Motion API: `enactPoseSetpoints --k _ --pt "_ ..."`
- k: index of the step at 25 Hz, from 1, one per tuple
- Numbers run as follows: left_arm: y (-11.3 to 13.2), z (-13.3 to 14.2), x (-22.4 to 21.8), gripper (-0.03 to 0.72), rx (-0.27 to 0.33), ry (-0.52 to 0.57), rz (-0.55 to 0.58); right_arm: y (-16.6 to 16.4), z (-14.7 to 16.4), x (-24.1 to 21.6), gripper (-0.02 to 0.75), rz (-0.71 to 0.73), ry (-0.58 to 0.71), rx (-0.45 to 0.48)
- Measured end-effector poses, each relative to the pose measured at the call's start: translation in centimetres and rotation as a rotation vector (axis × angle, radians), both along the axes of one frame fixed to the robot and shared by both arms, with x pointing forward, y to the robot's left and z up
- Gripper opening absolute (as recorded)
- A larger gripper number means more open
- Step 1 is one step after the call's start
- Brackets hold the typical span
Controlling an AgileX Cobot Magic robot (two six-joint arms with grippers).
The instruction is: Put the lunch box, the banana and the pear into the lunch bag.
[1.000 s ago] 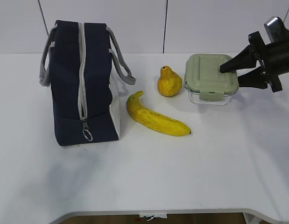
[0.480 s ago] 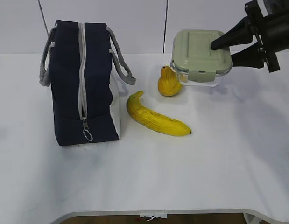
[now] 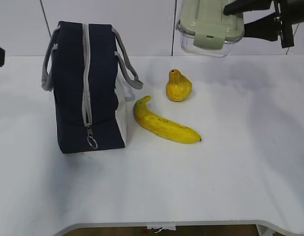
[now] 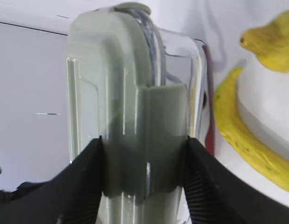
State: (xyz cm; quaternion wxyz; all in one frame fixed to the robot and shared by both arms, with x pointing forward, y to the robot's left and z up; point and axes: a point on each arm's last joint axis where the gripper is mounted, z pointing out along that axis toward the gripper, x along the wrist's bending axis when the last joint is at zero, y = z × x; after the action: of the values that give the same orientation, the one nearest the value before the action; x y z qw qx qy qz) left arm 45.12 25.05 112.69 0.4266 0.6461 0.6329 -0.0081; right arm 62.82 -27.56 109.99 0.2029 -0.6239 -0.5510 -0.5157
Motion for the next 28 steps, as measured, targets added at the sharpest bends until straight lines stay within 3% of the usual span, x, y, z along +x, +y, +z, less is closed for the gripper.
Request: enactPoseSetpoints --k 6,13,23,25,28 --pt "-0.4 -0.8 6.2 0.410 -0.001 0.064 -0.079 1.1 1.9 0.3 0.382 0.022 -0.062 0.028" --pt "-0.8 -2.8 11.5 0.410 -0.014 0.150 -0.135 6.2 2.5 -0.2 0.382 0.124 -0.083 0.043" --pt "-3.4 -5.9 14.7 0.399 -0.030 0.217 -0.245 12.2 1.0 0.7 0.382 0.122 -0.081 0.111" --pt "-3.4 -6.5 14.9 0.329 -0.023 0.231 -0.248 13.0 0.7 0.9 0.382 0.136 -0.077 0.117" --pt "-3.4 -6.6 14.9 0.113 -0.008 0.233 -0.254 13.9 1.0 1.1 0.382 0.151 -0.091 0.128"
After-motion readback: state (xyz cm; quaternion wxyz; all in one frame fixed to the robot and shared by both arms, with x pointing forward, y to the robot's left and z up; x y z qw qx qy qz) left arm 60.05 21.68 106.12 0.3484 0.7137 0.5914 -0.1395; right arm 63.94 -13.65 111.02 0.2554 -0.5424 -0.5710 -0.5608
